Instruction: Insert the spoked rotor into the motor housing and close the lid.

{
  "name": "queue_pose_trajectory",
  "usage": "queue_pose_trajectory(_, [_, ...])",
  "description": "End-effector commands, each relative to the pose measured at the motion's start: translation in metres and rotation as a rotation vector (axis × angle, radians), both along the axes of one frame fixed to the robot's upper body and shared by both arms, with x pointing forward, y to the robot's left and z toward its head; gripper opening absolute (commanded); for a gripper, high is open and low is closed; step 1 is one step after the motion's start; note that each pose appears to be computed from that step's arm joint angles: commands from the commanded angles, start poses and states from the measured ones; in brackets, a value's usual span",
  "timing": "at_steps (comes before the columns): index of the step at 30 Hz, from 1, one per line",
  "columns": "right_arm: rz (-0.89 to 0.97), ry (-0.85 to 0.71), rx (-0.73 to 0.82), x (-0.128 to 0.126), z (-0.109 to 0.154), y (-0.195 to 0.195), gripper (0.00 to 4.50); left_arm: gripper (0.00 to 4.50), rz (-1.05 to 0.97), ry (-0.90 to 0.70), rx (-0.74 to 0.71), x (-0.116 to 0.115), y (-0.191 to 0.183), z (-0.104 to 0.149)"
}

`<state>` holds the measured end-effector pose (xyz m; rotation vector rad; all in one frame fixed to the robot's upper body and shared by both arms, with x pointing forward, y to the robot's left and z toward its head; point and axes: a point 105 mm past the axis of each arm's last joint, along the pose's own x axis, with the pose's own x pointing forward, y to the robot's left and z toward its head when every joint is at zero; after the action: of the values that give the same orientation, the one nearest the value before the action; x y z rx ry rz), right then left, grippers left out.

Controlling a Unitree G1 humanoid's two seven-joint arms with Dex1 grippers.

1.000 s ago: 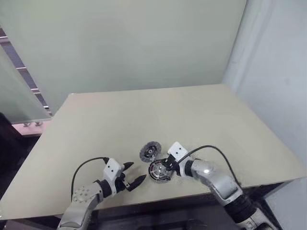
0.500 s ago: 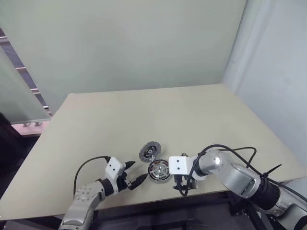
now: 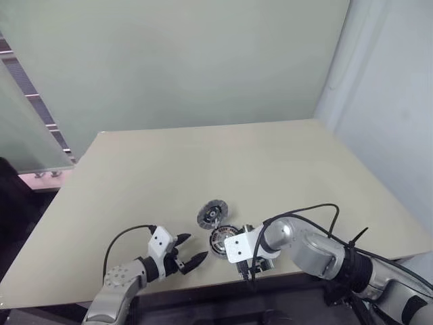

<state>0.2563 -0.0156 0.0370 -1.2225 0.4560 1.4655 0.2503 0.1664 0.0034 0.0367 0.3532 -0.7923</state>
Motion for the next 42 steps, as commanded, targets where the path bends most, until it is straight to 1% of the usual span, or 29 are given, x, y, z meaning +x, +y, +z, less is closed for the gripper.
queue_pose_trajectory(1, [0.013, -0.042, -0.008, 0.006, 0.003, 0.002, 4.46, 4.50, -0.017, -0.051, -0.001, 0.003, -0.003, 0.012])
queue_pose_trajectory(9, [0.011, -0.031, -0.062, 0.010, -0.011, -0.001, 4.46, 4.50, -0.015, -0.055, -0.006, 0.003, -0.004, 0.012])
queue_pose_trajectory(15, [0.038, -0.020, -0.104, 0.008, -0.018, 0.000, 4.46, 4.50, -0.013, -0.054, -0.006, 0.003, -0.004, 0.012])
queue_pose_trajectory(18, [0.043, -0.018, -0.123, 0.007, -0.021, 0.001, 3.89, 4.50, -0.010, -0.055, -0.007, 0.003, -0.004, 0.011])
queue_pose_trajectory(19, [0.042, -0.017, -0.127, 0.007, -0.022, 0.001, 3.59, 4.50, -0.009, -0.055, -0.007, 0.003, -0.004, 0.011])
queue_pose_trajectory(21, [0.042, -0.013, -0.139, 0.007, -0.023, 0.000, 2.93, 4.50, -0.007, -0.055, -0.007, 0.002, -0.004, 0.011])
queue_pose_trajectory(26, [0.031, -0.013, -0.152, 0.006, -0.024, -0.001, 1.11, 4.50, -0.005, -0.053, -0.008, 0.001, -0.005, 0.010])
queue_pose_trajectory(28, [0.025, -0.013, -0.150, 0.006, -0.024, 0.000, 0.44, 4.50, -0.005, -0.054, -0.008, 0.001, -0.005, 0.010])
queue_pose_trajectory(29, [0.019, -0.014, -0.146, 0.006, -0.024, 0.000, 0.19, 4.50, -0.004, -0.054, -0.008, 0.001, -0.005, 0.010])
queue_pose_trajectory(30, [0.014, -0.013, -0.143, 0.007, -0.024, 0.000, 0.11, 4.50, -0.004, -0.054, -0.008, 0.001, -0.005, 0.010])
queue_pose_trajectory(35, [-0.034, 0.002, -0.110, 0.008, -0.022, 0.004, 0.09, 4.50, -0.005, -0.055, -0.008, 0.001, -0.005, 0.010])
queue_pose_trajectory(42, [-0.218, 0.114, 0.062, 0.007, -0.011, 0.025, 0.09, 4.50, -0.008, -0.055, -0.004, 0.002, -0.005, 0.009])
